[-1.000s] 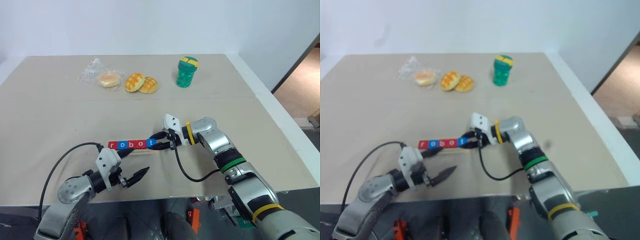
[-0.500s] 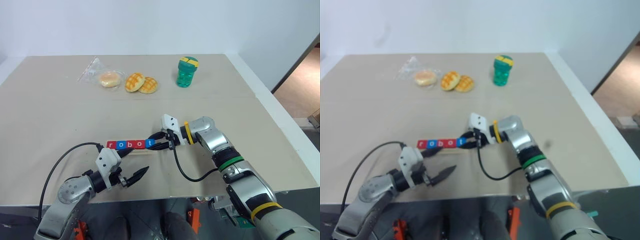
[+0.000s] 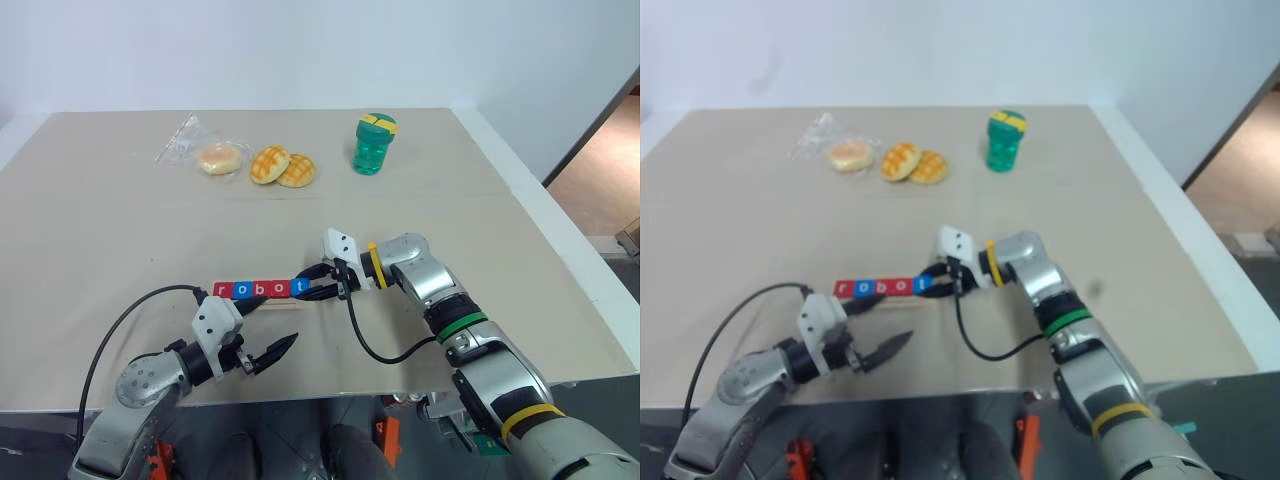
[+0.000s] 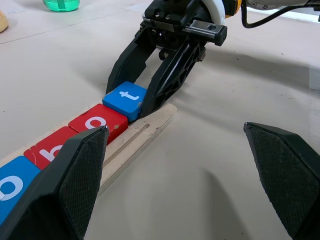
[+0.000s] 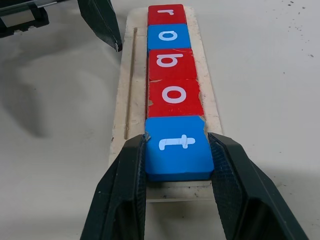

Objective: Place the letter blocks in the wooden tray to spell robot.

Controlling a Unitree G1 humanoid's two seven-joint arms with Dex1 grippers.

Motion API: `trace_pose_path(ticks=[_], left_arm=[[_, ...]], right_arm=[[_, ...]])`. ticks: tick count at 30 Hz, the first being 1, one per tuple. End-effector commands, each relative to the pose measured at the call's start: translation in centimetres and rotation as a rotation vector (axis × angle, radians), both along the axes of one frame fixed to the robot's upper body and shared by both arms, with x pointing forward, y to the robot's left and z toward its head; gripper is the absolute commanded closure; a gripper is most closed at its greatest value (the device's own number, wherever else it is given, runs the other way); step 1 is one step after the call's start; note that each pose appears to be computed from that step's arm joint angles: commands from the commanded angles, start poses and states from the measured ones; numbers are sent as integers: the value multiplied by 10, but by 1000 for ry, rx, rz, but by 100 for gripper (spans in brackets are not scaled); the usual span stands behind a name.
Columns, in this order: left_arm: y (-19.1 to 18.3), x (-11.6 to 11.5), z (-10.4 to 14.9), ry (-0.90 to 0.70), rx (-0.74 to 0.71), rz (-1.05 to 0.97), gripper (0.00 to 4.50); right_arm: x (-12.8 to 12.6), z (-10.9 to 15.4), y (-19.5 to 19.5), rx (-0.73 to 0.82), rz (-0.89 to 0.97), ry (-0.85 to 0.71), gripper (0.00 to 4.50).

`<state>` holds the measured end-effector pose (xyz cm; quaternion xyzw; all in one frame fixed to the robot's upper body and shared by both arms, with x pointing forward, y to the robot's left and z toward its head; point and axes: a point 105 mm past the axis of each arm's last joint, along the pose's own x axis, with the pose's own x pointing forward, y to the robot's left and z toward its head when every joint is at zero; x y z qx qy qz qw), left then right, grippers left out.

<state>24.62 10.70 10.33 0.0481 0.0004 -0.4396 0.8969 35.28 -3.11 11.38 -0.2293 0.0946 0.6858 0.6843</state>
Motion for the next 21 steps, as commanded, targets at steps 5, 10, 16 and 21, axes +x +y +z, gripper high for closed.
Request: trace_pose_path(ticks=[5, 10, 16, 21], left_arm=[[3, 4, 14, -33, -66, 52, 0], [13, 3, 27, -63, -111, 95, 0], [43, -2, 28, -65, -55, 136, 0], [49, -4, 25, -57, -31, 137, 0]], right_arm=[[0, 19, 3, 26, 34, -37, 279], [-2, 17, 3, 24, 39, -30, 279], [0, 19, 2, 22, 38, -32, 279], [2, 25, 1, 37, 20, -29, 279]])
